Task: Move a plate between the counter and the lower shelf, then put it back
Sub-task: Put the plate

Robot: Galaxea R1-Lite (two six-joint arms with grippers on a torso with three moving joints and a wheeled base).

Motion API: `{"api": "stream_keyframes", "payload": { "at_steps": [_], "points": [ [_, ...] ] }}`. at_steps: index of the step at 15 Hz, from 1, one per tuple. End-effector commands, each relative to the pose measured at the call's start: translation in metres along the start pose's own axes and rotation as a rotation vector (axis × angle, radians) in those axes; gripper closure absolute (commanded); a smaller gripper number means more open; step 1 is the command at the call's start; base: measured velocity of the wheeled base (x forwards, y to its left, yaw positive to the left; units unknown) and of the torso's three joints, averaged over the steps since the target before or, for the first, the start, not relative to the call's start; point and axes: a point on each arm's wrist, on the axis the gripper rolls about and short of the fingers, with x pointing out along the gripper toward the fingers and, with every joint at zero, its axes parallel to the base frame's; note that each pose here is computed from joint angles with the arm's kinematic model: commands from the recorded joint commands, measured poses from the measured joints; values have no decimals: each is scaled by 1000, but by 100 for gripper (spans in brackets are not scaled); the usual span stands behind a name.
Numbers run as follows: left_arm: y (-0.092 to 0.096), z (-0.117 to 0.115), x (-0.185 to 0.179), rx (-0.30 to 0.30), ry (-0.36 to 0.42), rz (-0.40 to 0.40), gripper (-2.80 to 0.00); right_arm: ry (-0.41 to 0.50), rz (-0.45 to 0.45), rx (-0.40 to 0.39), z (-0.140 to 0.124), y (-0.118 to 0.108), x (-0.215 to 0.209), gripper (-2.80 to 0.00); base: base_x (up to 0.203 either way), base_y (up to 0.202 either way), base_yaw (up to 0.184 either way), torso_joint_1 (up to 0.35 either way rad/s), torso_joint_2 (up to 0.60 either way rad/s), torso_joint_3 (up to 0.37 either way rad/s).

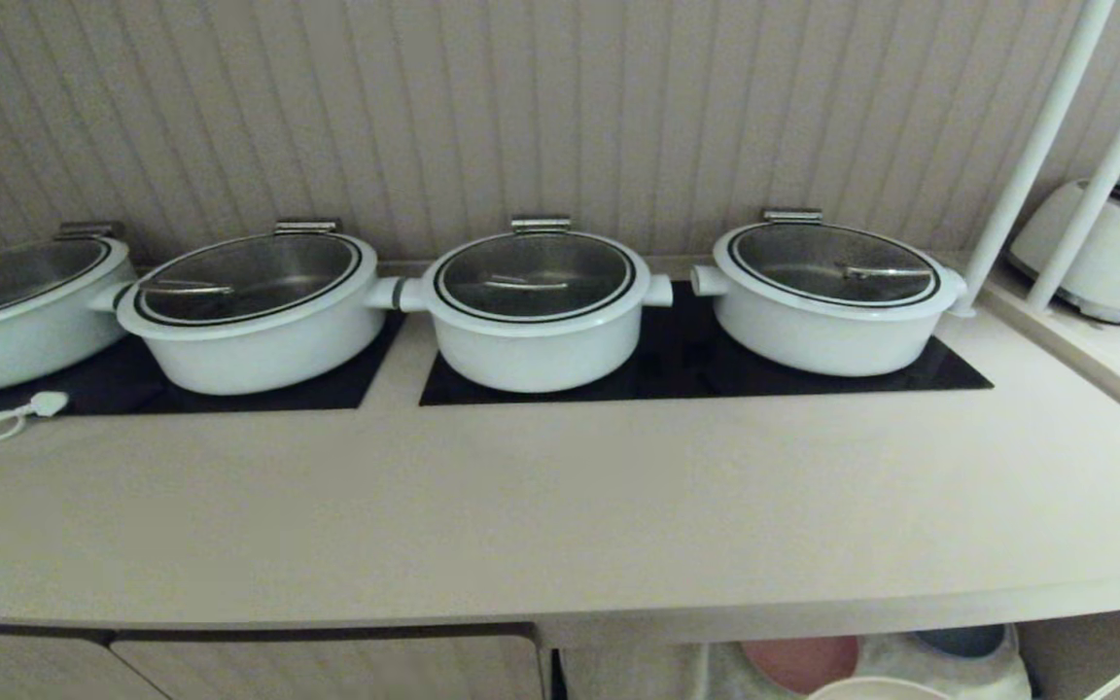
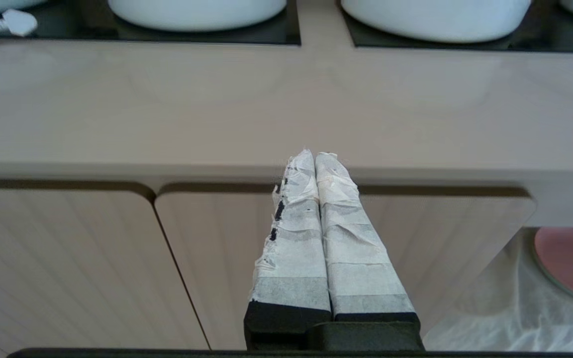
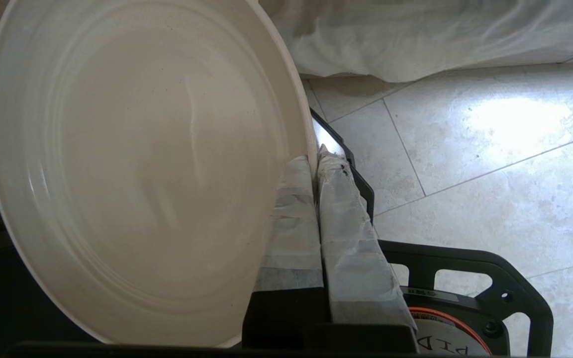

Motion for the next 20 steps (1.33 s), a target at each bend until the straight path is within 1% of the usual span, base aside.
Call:
{"api": "stream_keyframes", "payload": {
  "at_steps": [1, 12, 20],
  "points": [
    [0, 0, 0, -1, -1, 0, 0, 1, -1, 3, 0, 0, 0, 0, 0, 0, 0, 155, -330, -176],
    [0, 0, 0, -1, -1, 0, 0, -16, 3, 4, 2, 1, -2, 0, 0, 0, 0, 158, -319, -163],
    [0, 0, 0, -1, -1, 0, 0, -26, 6, 5, 1, 0, -3, 0, 0, 0, 0, 101, -199, -103]
  ]
}}
